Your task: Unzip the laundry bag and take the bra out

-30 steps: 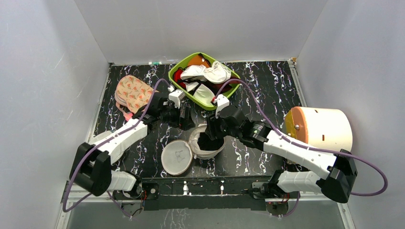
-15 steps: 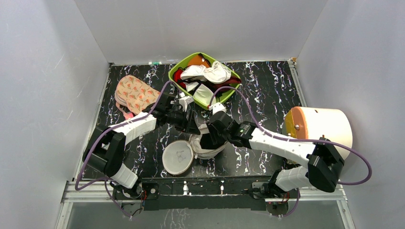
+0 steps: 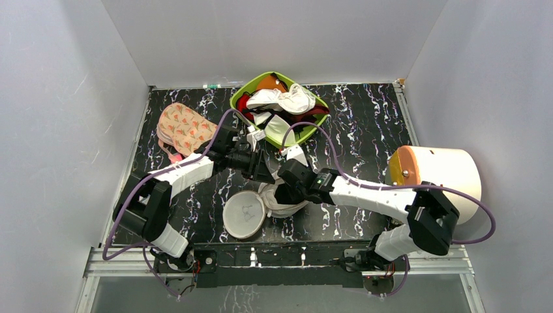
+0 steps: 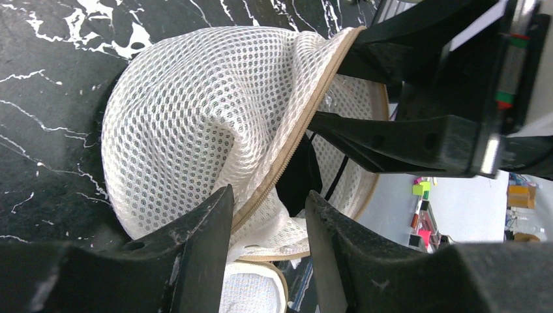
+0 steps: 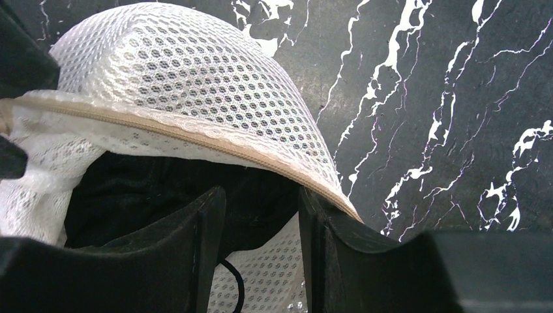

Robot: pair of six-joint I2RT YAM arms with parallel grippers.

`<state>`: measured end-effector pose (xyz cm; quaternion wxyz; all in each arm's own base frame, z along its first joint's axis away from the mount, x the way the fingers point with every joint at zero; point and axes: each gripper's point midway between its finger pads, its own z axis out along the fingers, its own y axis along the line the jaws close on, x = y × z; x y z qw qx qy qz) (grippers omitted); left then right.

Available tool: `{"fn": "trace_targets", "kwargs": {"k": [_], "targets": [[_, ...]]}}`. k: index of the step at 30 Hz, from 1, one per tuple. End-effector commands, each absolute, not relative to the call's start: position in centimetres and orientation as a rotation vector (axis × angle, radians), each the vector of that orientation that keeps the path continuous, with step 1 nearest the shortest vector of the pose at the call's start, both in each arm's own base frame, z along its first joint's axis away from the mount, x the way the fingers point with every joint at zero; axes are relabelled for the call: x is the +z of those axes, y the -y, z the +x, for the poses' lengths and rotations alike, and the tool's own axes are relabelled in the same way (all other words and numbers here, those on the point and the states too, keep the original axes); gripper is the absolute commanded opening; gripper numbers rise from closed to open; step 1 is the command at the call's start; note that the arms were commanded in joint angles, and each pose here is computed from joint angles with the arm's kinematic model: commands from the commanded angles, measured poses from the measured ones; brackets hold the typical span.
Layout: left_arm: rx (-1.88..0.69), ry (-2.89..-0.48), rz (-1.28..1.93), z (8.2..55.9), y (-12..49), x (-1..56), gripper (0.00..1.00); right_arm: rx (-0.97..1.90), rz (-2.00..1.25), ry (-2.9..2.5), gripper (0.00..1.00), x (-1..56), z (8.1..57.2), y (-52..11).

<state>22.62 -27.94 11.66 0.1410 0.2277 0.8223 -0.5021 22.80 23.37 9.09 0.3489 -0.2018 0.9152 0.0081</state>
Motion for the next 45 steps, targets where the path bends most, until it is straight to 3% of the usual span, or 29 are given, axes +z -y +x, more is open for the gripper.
{"fn": "trace_targets", "kwargs": {"k": [1, 11, 14, 15, 19, 21, 34, 45], "targets": [[-1.556, -2.34, 0.695, 22.1, 28.8, 12.8, 0.32, 0.019, -0.421, -2.268, 0.42, 10.7, 25.3, -25.1], [-1.539, -2.348, 0.706, 22.0, 28.8, 12.6, 0.26, -0.121, -0.365, -2.172, 0.42, 8.9, 27.3, -24.5], [-1.536, -2.349, 0.705, 22.1, 28.8, 12.6, 0.24, -0.147, -0.361, -2.137, 0.37, 8.4, 28.0, -24.7], [-1.532, -2.35, 0.705, 22.1, 28.8, 12.6, 0.23, -0.155, -0.361, -2.132, 0.34, 8.3, 28.1, -24.8], [-1.491, -2.36, 0.705, 22.3, 28.6, 12.4, 0.2, -0.121, -0.389, -2.119, 0.07, 8.9, 28.0, -25.9], [-1.474, -2.363, 0.705, 22.4, 28.5, 12.4, 0.18, -0.084, -0.412, -2.107, 0.0, 9.6, 27.8, -26.5], [-1.359, -2.333, 0.697, 23.5, 27.9, 13.0, 0.01, 0.443, -0.622, -2.057, 0.0, 14.3, 22.1, -29.3], [-1.243, -2.247, 0.685, 24.4, 27.3, 14.3, 0.0, 0.645, -0.686, -1.924, 0.0, 18.6, 20.3, -30.7]]}}
